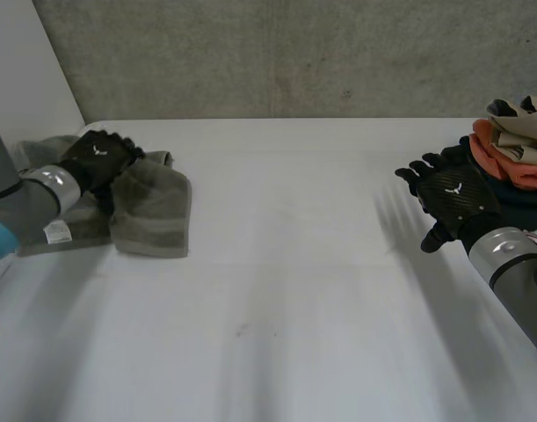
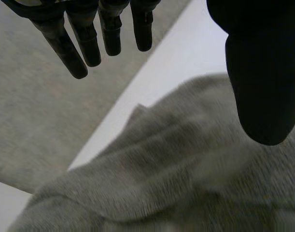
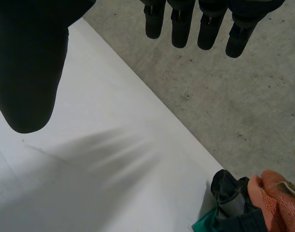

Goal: Fold the laundry.

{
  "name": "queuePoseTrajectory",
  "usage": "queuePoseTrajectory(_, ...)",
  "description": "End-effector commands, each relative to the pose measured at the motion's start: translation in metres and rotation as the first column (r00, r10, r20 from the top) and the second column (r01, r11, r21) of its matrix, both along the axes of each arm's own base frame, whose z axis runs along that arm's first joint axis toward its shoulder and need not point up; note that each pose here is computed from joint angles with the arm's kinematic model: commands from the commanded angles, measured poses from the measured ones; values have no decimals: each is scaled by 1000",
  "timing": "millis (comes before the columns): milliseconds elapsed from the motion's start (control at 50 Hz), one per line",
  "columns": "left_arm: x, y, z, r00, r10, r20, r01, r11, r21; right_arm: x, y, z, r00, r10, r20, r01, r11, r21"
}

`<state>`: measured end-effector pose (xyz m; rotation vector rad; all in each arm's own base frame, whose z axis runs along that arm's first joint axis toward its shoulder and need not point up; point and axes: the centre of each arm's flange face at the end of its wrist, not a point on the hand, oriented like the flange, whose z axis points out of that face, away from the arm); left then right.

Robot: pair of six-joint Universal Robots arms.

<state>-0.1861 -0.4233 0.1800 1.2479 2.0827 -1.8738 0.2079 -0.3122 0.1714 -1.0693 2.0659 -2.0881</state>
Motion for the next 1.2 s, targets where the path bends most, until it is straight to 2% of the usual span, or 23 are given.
queuePoseTrajectory(20,9,1,-11,996,-75,48,73,996,42,2,0,-5,1000,6,-5,-6,1000,11)
queuePoseTrajectory(140,18,-5,-20,995,-61,73,59,998,38,4,3,-8,1000,14,-14,-14,1000,18)
queuePoseTrajectory(360,15,-20,-57,994,-55,95,52,998,34,5,5,-10,1000,19,-25,-18,1000,23)
queuePoseTrajectory(580,-5,-16,-28,993,-13,121,20,998,-58,2,4,-6,1000,10,-23,-9,1000,11)
queuePoseTrajectory(660,-30,8,9,998,-34,49,38,996,-79,-1,2,-1,1000,-2,-20,2,1000,-2)
queuePoseTrajectory(680,-47,25,30,998,-60,-10,59,994,-92,-3,1,1,1000,-7,-15,7,1000,-6)
queuePoseTrajectory(740,-72,55,65,988,-98,-121,85,990,-110,-6,-2,5,1000,-19,-4,19,1000,-14)
queuePoseTrajectory(760,-89,76,86,972,-123,-202,100,987,-123,-9,-5,9,1000,-27,9,28,999,-22)
queuePoseTrajectory(820,-113,106,106,933,-153,-325,117,985,-128,-14,-9,15,998,-46,36,47,999,-26)
queuePoseTrajectory(840,-130,123,115,901,-173,-397,129,983,-134,-17,-11,18,997,-58,56,60,998,-25)
queuePoseTrajectory(860,-139,133,117,885,-182,-429,139,982,-131,-18,-12,20,996,-67,66,68,997,-25)
queuePoseTrajectory(900,-163,156,117,846,-198,-495,164,980,-112,-24,-16,24,992,-89,87,91,996,-20)
queuePoseTrajectory(940,-178,171,108,836,-204,-509,186,979,-86,-27,-18,26,989,-107,98,109,994,-15)
queuePoseTrajectory(1000,-209,193,75,845,-207,-493,224,974,-24,-33,-21,29,983,-141,114,142,990,1)
queuePoseTrajectory(1060,-232,210,42,861,-178,-477,224,974,41,-39,-24,31,978,-171,120,170,985,17)
queuePoseTrajectory(1120,-243,220,20,862,-127,-490,208,971,114,-41,-25,31,976,-182,116,179,983,35)
queuePoseTrajectory(1200,-253,235,11,812,-43,-583,213,951,227,-41,-23,27,976,-188,108,181,980,78)
